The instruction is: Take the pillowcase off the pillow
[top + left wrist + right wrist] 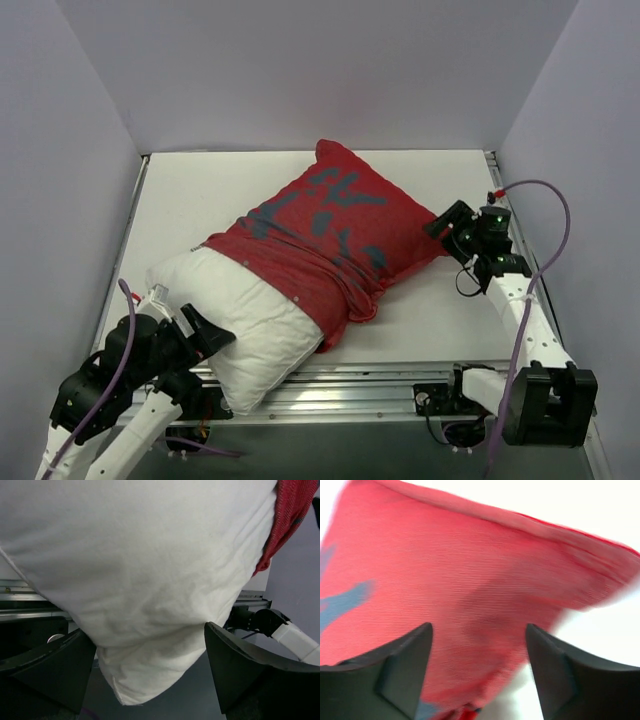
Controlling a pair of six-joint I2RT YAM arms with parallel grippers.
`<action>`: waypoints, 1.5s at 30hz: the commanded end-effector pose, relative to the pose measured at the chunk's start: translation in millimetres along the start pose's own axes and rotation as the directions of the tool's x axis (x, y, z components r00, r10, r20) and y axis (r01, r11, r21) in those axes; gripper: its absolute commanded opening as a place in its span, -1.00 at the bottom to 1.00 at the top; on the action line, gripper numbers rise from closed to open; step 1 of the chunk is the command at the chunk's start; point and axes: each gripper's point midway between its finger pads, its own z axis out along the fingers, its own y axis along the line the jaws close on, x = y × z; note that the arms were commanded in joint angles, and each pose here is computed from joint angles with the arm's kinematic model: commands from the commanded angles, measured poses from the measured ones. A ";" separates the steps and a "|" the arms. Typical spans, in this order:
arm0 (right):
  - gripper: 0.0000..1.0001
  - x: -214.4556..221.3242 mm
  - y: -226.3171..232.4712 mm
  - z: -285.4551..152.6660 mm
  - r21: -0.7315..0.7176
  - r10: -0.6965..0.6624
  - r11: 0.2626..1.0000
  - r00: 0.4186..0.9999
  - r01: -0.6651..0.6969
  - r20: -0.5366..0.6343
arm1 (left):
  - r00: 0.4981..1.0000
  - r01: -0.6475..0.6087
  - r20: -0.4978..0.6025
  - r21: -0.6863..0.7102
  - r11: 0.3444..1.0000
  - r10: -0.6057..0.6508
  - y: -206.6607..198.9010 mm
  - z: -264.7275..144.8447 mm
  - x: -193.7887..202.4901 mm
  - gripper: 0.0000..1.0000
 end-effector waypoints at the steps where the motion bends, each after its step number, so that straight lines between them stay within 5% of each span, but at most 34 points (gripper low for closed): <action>1: 0.44 -28.7 54.0 -29.2 -0.048 -0.192 0.979 0.972 0.200 0.136 | 0.990 -0.141 0.010 0.020 0.990 0.141 -25.9 -13.4 -18.5 0.88; 6: 0.70 -20.8 131.6 -48.6 -0.144 -0.396 0.893 0.897 0.426 0.195 | 0.945 -0.317 0.047 -0.119 0.941 0.324 -47.0 -17.8 -64.6 0.88; 9: 0.71 16.7 166.3 -38.2 -0.221 -0.523 0.812 0.842 0.540 0.136 | 0.921 -0.366 0.086 -0.152 0.918 0.381 -63.9 -15.2 -88.7 0.88; 15: 0.72 65.9 239.5 -12.8 -0.326 -0.740 0.591 0.657 0.738 0.146 | 0.849 -0.500 0.074 -0.208 0.841 0.523 -90.3 39.4 -126.3 0.88; 19: 0.73 96.1 286.9 -9.2 -0.395 -0.844 0.395 0.498 0.829 0.202 | 0.823 -0.547 0.063 -0.176 0.818 0.564 -88.8 75.2 -127.1 0.89; 27: 0.82 187.6 301.8 16.7 -0.598 -0.923 0.170 0.338 0.783 0.181 | 0.858 -0.511 -0.096 -0.079 0.856 0.504 -51.7 107.0 -72.6 0.96; 30: 0.79 213.5 276.1 35.6 -0.619 -0.949 0.173 0.298 0.766 0.103 | 0.878 -0.473 -0.112 -0.039 0.880 0.466 -44.2 113.3 -56.4 1.00; 33: 0.57 217.1 239.3 61.6 -0.536 -0.957 0.247 0.290 0.808 -0.004 | 0.890 -0.439 -0.155 -0.025 0.898 0.430 -35.5 124.7 -42.3 0.85; 36: 0.11 193.0 194.1 84.6 -0.373 -0.933 0.356 0.344 0.857 -0.100 | 0.898 -0.405 -0.189 -0.002 0.914 0.398 -33.4 134.3 -31.6 0.80; 37: -0.34 170.3 181.2 92.4 -0.266 -0.910 0.415 0.398 0.870 -0.115 | 0.899 -0.402 -0.196 -0.008 0.916 0.393 -31.0 135.8 -30.1 0.80; 40: -1.00 145.2 163.4 87.2 -0.186 -0.862 0.508 0.495 0.841 -0.113 | 0.904 -0.403 -0.161 -0.011 0.915 0.396 -37.7 132.2 -38.3 0.81; 45: -1.00 111.0 158.2 72.8 -0.108 -0.831 0.557 0.553 0.824 -0.068 | 0.891 -0.449 -0.080 -0.009 0.894 0.447 -61.0 113.5 -63.5 0.82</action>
